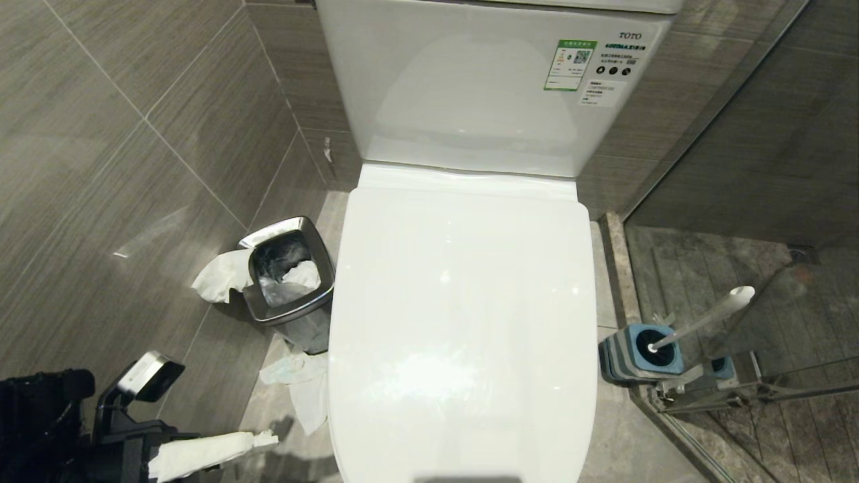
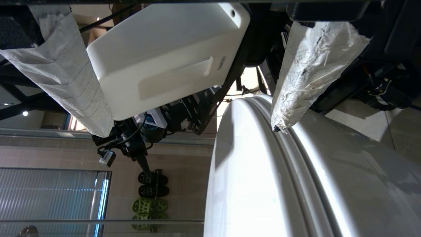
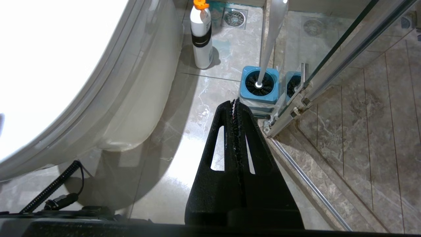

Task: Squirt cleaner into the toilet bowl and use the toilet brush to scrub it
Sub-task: Use the left hand to lift the toilet lid slightly

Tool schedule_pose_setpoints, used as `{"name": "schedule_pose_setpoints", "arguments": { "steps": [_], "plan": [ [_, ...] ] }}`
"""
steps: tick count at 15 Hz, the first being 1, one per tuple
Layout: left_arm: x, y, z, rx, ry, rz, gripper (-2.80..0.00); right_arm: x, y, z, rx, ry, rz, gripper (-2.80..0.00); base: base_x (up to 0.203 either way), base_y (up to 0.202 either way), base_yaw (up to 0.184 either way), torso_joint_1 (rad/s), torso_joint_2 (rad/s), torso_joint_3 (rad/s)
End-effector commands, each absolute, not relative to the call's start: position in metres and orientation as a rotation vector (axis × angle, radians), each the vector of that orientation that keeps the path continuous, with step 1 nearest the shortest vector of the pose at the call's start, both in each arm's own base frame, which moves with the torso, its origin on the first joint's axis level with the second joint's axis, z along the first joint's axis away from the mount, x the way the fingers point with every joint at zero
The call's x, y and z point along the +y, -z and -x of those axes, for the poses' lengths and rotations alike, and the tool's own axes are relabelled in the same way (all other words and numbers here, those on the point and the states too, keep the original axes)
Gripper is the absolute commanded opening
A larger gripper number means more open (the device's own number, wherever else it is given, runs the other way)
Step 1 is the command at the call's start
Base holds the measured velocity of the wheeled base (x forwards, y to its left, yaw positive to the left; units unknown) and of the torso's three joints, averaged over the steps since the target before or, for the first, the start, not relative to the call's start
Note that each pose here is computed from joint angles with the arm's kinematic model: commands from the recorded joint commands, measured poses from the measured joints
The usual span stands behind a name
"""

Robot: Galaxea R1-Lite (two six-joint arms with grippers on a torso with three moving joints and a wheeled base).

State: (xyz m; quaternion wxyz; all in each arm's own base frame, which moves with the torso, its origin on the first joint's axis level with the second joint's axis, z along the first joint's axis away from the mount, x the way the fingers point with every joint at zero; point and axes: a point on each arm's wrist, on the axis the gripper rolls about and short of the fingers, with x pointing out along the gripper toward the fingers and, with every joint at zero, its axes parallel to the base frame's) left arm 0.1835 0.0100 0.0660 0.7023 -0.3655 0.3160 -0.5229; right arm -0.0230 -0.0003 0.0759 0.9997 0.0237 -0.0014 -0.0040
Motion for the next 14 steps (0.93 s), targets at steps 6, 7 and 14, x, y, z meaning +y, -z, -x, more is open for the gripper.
{"name": "schedule_pose_setpoints", "arguments": {
  "steps": [6, 7, 14],
  "plan": [
    [0.014, -0.058, -0.197, 0.719, 1.158, 0.838, 0.00, 0.000, -0.076, 0.023, -0.002, 0.008, -0.048, -2.80, 0.000, 0.000, 0.000, 0.000, 0.00, 0.000],
    [0.014, -0.057, -0.199, 0.721, 1.159, 0.841, 0.00, 0.000, -0.076, 0.023, -0.002, 0.008, -0.048, -2.80, 0.000, 0.000, 0.000, 0.000, 0.00, 0.000],
    [0.015, -0.058, -0.208, 0.708, 1.181, 0.826, 0.00, 0.000, -0.076, 0.023, -0.002, 0.007, -0.048, -2.80, 0.000, 0.000, 0.000, 0.000, 0.00, 0.000]
  ]
}}
